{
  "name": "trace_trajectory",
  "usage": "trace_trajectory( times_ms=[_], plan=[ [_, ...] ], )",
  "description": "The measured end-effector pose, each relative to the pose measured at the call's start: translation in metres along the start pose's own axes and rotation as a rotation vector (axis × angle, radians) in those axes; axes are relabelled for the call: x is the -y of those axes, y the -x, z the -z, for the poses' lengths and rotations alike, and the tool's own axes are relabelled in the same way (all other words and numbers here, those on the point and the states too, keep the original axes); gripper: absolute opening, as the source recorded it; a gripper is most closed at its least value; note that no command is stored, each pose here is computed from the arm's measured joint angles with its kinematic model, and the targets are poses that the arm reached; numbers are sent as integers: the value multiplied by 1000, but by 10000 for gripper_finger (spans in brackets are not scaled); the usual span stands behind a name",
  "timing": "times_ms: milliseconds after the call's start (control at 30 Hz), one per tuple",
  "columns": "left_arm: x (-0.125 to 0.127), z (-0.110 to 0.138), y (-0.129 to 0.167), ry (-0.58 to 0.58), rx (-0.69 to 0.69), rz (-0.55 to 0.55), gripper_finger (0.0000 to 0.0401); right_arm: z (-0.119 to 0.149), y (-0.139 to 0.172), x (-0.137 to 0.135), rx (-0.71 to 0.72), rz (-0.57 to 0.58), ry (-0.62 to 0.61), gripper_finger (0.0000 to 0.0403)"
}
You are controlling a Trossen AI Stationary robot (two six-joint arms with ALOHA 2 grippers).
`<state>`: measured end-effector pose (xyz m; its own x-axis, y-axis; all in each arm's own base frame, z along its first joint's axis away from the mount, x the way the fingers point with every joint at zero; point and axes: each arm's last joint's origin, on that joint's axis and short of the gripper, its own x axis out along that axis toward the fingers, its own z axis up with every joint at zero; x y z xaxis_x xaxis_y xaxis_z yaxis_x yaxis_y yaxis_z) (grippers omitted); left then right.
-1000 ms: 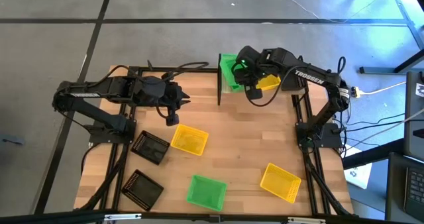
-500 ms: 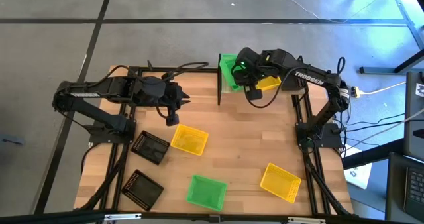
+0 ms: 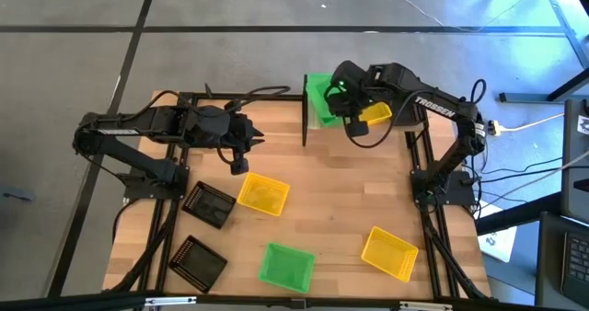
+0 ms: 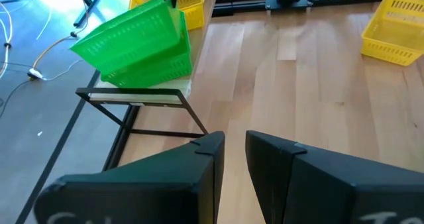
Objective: Stack baskets on shelf by color
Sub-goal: Stack the top green bin on the green bin on the shelf
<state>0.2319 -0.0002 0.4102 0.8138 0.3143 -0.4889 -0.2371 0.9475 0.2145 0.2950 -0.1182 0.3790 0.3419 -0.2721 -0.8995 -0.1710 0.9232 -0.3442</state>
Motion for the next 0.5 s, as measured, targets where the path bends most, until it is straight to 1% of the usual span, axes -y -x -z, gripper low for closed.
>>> trace_trajectory(
  times_ms=[67, 167, 300, 433, 500],
  plan=[
    [0, 0, 0, 0, 0, 0, 55, 1, -3, -1, -22, 6, 2, 1],
    [0, 0, 0, 0, 0, 0, 55, 3, -7, -1, -71, 47, 5, 1],
    [0, 0, 0, 1, 0, 0, 55, 3, -6, 0, -69, 54, 4, 0],
    [0, 0, 0, 2, 1, 0, 55, 3, -6, -1, -51, 17, 6, 1],
    [0, 0, 0, 2, 1, 0, 55, 2, -6, -2, -29, -11, 5, 7]
  ],
)
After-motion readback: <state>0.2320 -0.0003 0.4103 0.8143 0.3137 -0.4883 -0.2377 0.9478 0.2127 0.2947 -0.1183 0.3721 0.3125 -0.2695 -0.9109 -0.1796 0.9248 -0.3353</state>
